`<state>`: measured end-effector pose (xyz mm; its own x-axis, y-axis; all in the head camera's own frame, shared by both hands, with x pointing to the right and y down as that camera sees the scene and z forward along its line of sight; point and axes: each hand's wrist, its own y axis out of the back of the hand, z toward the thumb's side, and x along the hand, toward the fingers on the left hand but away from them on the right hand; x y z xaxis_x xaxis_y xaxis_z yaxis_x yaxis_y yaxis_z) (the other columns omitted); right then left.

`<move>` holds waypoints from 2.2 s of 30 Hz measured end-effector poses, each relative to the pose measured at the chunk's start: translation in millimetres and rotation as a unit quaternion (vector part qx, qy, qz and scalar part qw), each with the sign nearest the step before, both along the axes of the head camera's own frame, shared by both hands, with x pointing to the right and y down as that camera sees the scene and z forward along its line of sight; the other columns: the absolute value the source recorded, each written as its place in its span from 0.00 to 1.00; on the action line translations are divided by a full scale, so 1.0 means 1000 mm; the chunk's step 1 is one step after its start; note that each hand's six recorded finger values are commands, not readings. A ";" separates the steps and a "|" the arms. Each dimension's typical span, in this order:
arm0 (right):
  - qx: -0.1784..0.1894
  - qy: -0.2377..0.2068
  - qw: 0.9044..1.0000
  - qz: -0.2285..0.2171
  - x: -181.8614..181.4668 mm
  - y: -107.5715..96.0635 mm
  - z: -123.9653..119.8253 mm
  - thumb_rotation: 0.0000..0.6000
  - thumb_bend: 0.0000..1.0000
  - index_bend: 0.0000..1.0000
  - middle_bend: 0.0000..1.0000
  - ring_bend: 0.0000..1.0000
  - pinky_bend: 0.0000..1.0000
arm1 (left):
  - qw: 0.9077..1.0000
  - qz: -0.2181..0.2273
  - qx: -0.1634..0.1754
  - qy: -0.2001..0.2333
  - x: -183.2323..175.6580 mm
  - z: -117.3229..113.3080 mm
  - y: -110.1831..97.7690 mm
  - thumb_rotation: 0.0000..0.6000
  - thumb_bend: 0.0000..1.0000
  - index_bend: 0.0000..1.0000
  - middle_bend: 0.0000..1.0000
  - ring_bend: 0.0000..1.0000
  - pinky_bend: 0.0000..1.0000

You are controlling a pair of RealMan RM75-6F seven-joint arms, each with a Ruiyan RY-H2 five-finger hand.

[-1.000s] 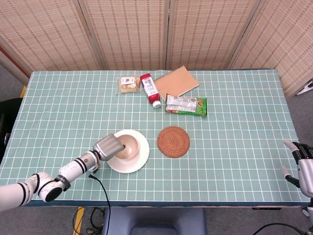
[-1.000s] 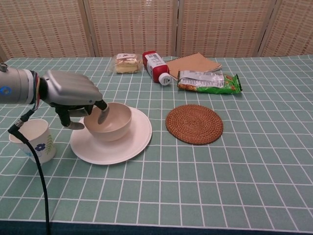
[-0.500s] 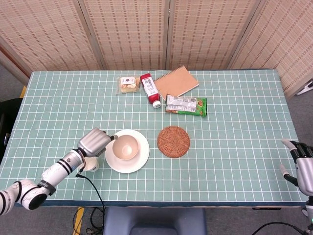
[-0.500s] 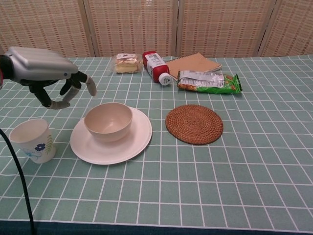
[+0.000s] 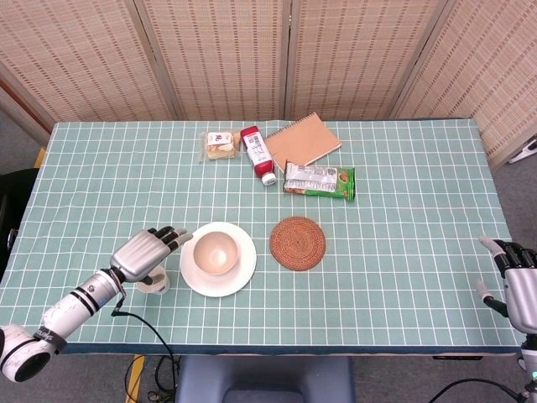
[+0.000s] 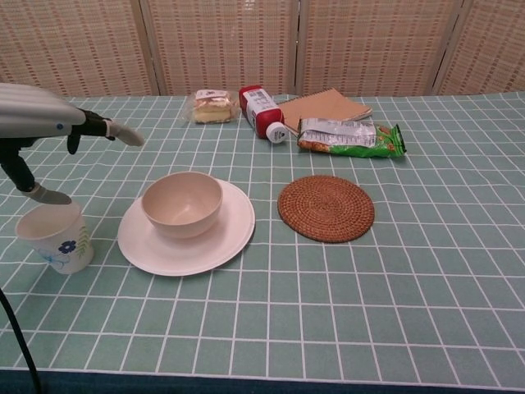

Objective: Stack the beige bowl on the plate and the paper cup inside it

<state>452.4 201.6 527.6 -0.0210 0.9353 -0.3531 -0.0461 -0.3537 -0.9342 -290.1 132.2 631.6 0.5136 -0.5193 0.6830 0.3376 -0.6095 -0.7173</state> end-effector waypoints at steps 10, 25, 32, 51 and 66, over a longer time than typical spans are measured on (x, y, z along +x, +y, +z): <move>-0.002 -0.002 1.000 -0.004 -0.003 -0.002 0.001 1.00 0.26 0.20 0.24 0.20 0.25 | 1.000 -0.013 -0.014 0.022 -0.016 0.005 0.027 0.87 0.24 0.07 0.05 0.12 0.34; -0.002 -0.006 1.000 -0.008 -0.007 -0.003 0.001 1.00 0.26 0.20 0.24 0.20 0.25 | 0.999 -0.032 -0.023 0.017 -0.034 0.025 0.048 0.88 0.24 0.07 0.00 0.03 0.31; -0.005 -0.005 1.000 -0.005 -0.006 -0.002 0.001 1.00 0.26 0.20 0.24 0.20 0.25 | 0.999 -0.033 -0.028 0.007 -0.036 0.030 0.049 0.98 0.24 0.11 0.00 0.02 0.30; -0.008 -0.005 1.000 -0.004 -0.007 -0.002 0.003 1.00 0.26 0.20 0.25 0.20 0.25 | 0.997 -0.067 -0.042 0.019 -0.045 0.046 0.047 1.00 0.24 0.42 0.14 0.30 0.63; -0.010 -0.005 1.000 -0.008 -0.010 -0.006 0.004 1.00 0.26 0.20 0.25 0.20 0.25 | 0.996 -0.069 -0.006 0.054 -0.026 0.009 -0.003 1.00 0.24 0.42 0.16 0.31 0.65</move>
<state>442.5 195.9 532.1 -0.0027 0.9286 -0.3712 -0.0431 -0.3709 -0.9277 -316.5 129.7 640.4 0.5091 -0.5825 0.6336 0.1707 -0.6532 -0.7377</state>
